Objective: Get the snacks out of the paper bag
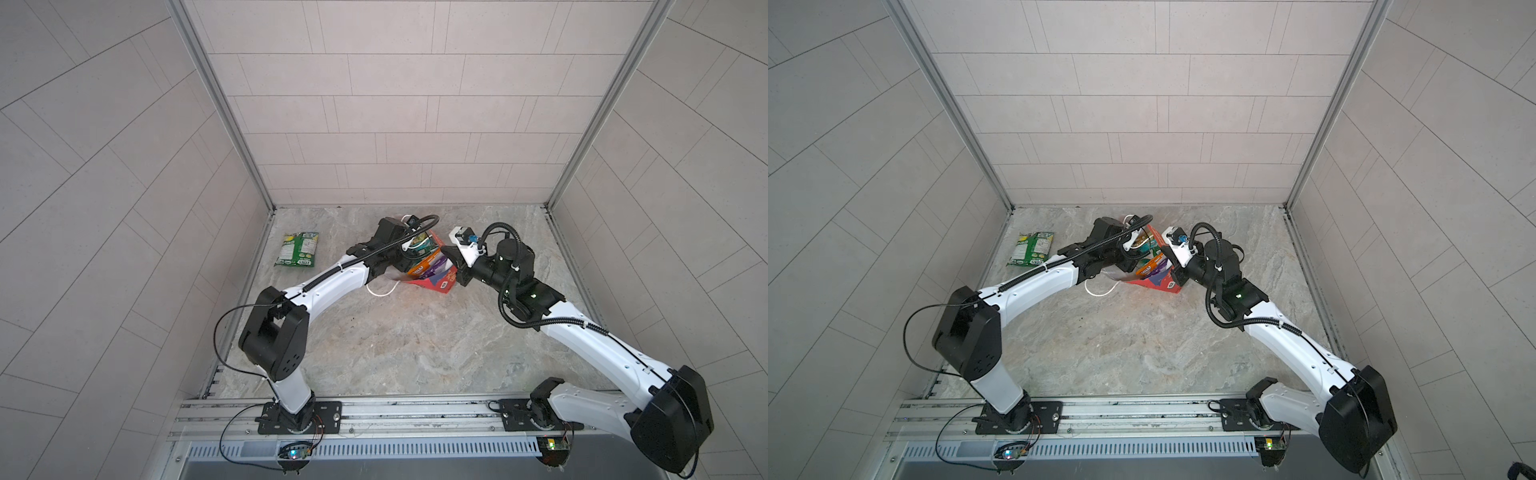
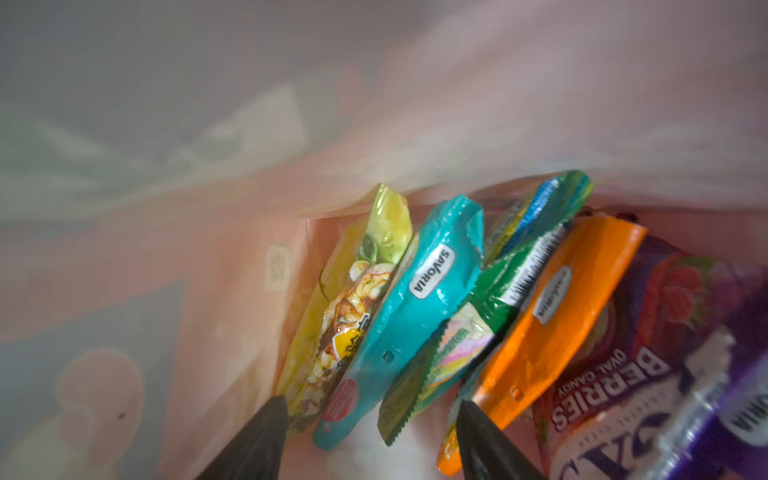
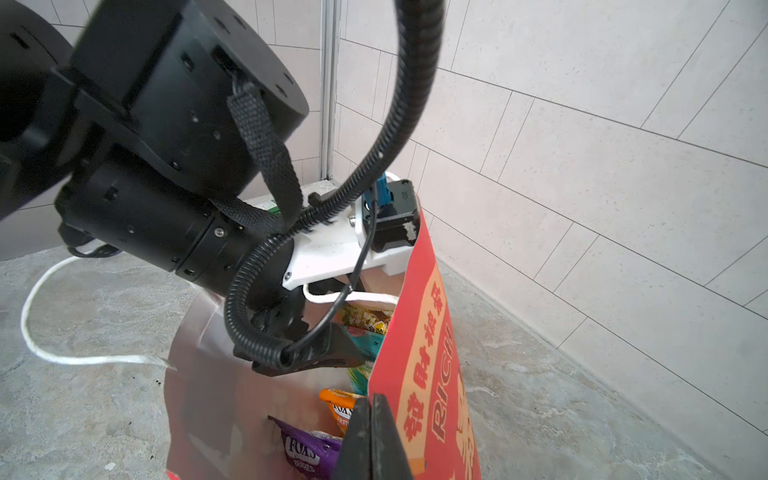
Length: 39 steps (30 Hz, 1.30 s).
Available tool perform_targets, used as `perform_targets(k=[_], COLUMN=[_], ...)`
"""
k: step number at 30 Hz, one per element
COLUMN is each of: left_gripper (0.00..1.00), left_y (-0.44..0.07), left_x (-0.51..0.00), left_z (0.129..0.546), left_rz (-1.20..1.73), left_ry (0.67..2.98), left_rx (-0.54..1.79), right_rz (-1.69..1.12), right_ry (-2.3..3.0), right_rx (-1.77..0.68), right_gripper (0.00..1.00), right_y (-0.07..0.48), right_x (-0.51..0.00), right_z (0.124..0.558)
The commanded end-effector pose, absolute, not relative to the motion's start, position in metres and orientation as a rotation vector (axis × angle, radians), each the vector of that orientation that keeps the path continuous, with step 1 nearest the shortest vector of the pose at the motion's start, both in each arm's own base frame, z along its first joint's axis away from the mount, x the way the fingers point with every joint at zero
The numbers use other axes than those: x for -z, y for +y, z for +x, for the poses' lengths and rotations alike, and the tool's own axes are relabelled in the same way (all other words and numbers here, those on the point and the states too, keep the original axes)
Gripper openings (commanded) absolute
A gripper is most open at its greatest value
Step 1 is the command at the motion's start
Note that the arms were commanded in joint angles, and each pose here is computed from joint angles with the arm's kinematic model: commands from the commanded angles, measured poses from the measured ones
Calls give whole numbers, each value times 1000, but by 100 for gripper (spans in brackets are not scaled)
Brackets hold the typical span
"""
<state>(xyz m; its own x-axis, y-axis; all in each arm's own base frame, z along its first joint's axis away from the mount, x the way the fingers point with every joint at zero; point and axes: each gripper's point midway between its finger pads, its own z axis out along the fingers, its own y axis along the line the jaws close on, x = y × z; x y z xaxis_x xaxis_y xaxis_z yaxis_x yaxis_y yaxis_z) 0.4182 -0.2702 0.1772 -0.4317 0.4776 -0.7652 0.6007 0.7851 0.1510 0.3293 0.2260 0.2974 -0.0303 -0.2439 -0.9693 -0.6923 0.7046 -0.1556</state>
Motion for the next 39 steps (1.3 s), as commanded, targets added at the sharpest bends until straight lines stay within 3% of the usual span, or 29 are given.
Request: perform_targets(k=[1, 6, 8, 11, 14, 25, 29, 30, 31, 32, 34, 39], left_gripper=[68, 48, 35, 30, 12, 0, 0, 8, 29, 42, 53, 63], left_y=[-268, -275, -277, -277, -277, -266, -266, -264, -263, -264, -263, -271], left_x=[-166, -160, -156, -152, -156, -218, -235, -235, -234, -232, -227, -214], left_z=[431, 433, 433, 433, 433, 425, 420, 421, 423, 424, 430, 441], left_rz=[762, 770, 769, 765, 749, 655, 646, 637, 634, 636, 635, 681], left_ry=[2106, 2110, 2110, 2120, 2114, 2008, 1968, 1970, 1972, 1976, 1983, 1978], left_rx=[158, 206, 217, 237, 257, 276, 306, 299, 305, 310, 304, 289], right_rz=[-792, -787, -783, -780, -773, -741, -730, -727, -728, -730, -727, -732], right_ry=[1553, 1551, 1548, 1548, 1553, 1557, 1558, 1556, 1552, 1552, 1549, 1548], right_rx=[-467, -461, -459, -458, -450, -434, -432, -433, -435, -438, -439, -441], right_gripper=[0, 0, 0, 0, 0, 0, 0, 0, 0, 0, 0, 0], right_y=[230, 228, 228, 228, 226, 222, 220, 220, 220, 221, 220, 220], right_x=[-310, -311, -312, -313, -313, -313, -313, -313, -314, -314, -315, -314], right_z=[320, 320, 320, 320, 321, 325, 326, 326, 325, 325, 325, 323])
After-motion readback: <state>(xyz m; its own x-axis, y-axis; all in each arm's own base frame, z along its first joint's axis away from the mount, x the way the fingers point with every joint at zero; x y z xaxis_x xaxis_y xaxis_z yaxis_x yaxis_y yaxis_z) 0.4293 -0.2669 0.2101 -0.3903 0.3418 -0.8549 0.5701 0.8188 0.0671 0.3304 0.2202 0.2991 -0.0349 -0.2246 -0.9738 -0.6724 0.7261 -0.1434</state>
